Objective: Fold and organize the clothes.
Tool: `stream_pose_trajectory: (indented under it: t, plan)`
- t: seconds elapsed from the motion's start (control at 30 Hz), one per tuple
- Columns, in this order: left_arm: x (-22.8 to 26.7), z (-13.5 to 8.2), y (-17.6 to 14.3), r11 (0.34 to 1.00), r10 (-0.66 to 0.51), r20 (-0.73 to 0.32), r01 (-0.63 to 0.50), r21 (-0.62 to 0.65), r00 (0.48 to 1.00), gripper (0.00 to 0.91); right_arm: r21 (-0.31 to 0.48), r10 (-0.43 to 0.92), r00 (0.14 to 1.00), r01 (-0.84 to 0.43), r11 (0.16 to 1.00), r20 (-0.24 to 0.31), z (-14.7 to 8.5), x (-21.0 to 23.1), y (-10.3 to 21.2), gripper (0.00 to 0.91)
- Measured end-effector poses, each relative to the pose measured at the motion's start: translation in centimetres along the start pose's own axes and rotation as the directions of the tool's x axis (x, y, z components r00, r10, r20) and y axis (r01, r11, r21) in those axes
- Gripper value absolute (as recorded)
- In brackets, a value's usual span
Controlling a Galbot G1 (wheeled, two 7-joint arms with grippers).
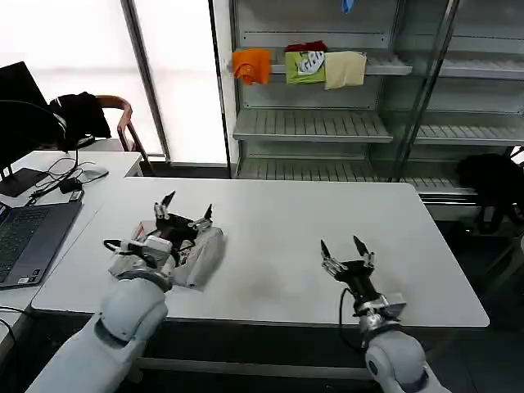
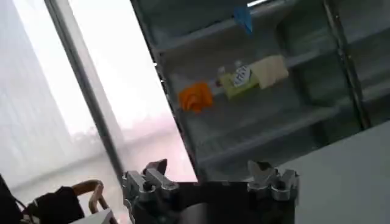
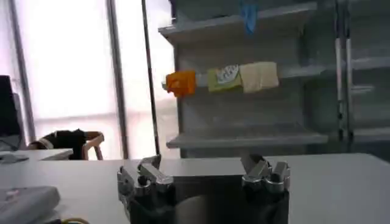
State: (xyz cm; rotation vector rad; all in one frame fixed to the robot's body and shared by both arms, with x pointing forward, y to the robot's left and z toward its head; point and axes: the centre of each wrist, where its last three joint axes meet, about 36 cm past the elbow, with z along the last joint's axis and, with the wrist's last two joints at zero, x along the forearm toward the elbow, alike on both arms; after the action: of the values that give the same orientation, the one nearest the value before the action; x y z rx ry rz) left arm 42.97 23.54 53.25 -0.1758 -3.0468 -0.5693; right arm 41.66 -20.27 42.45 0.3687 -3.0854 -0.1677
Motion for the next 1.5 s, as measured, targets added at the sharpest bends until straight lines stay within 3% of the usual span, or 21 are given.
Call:
stream_pose_trajectory:
  t: [0.17,0.47,0.97,1.0,1.03,1.07,1.1,1.13,1.5]
  plan:
    - [1.7,1.1,2.3,1.0,0.013,-0.001,-0.013,0.019,1.0,0.907,-0.052,-0.09,0.993,0.086,0.995,-0.078,0.7,-4.0,4.7,0.907]
    - [3.1,2.8,3.8,0.998,0.045,-0.02,-0.044,0.041,0.999,0.907,-0.134,-0.219,0.955,0.195,0.972,-0.201,2.2,-9.0,11.9,0.907]
    - [3.8,4.5,3.9,0.995,0.088,-0.042,-0.086,0.052,0.995,0.907,-0.243,-0.31,0.902,0.241,0.94,-0.302,3.3,-12.0,17.9,0.907]
    - [3.8,4.6,3.9,0.995,0.088,-0.042,-0.086,0.052,0.995,0.907,-0.251,-0.314,0.898,0.242,0.937,-0.308,3.2,-12.1,18.1,0.645]
    - [3.8,4.6,3.9,0.995,0.089,-0.042,-0.087,0.052,0.995,0.907,-0.255,-0.318,0.896,0.244,0.936,-0.31,3.2,-12.1,18.3,0.494]
    - [3.9,4.6,3.9,0.995,0.089,-0.042,-0.087,0.051,0.995,0.907,-0.259,-0.322,0.894,0.246,0.934,-0.313,3.2,-12.2,18.5,0.202]
    - [3.9,4.6,4.0,0.995,0.089,-0.042,-0.086,0.051,0.995,0.907,-0.262,-0.325,0.891,0.247,0.933,-0.316,3.2,-12.3,18.6,0.071]
    - [3.9,4.7,4.0,0.995,0.09,-0.043,-0.087,0.051,0.995,0.907,-0.265,-0.327,0.89,0.248,0.932,-0.318,3.2,-12.3,18.7,0.0]
    - [4.1,4.9,3.7,0.993,0.105,-0.048,-0.102,0.058,0.993,0.907,-0.289,-0.343,0.884,0.255,0.923,-0.316,3.0,-12.5,19.3,0.0]
